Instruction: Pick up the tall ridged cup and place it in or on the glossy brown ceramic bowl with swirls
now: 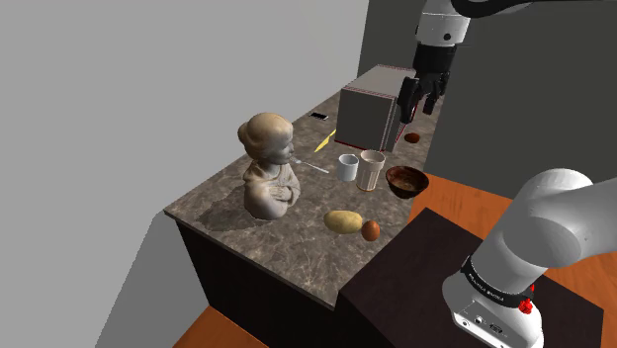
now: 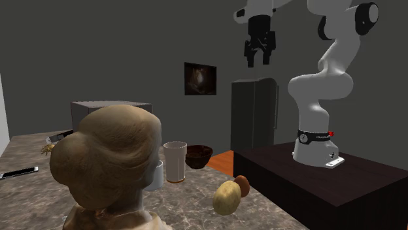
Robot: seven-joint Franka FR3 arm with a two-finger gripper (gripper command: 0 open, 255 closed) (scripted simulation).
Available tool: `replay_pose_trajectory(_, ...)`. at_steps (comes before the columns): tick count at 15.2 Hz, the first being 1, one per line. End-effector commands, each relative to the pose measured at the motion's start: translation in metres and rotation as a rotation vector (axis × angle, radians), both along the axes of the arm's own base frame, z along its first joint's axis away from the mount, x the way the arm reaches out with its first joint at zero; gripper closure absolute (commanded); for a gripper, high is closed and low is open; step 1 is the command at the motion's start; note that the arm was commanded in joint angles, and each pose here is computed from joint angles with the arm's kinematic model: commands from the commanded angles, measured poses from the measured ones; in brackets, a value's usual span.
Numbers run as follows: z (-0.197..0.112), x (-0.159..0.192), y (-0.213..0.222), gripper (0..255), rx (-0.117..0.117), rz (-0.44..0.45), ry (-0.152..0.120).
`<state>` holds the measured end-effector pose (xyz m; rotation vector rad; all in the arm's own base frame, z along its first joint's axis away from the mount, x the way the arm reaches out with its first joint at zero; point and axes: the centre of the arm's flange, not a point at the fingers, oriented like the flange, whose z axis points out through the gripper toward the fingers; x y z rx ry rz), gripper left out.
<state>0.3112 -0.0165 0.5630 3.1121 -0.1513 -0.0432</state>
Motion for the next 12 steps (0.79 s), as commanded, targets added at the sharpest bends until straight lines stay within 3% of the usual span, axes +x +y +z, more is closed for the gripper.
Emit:
replay_pose_trajectory(1,0.000,0.000,0.000,0,0.000,0.000,0.000)
replay_pose_trajectory(12,-0.101,0.081,-0.069,0,-0.006,0.005,0.022)
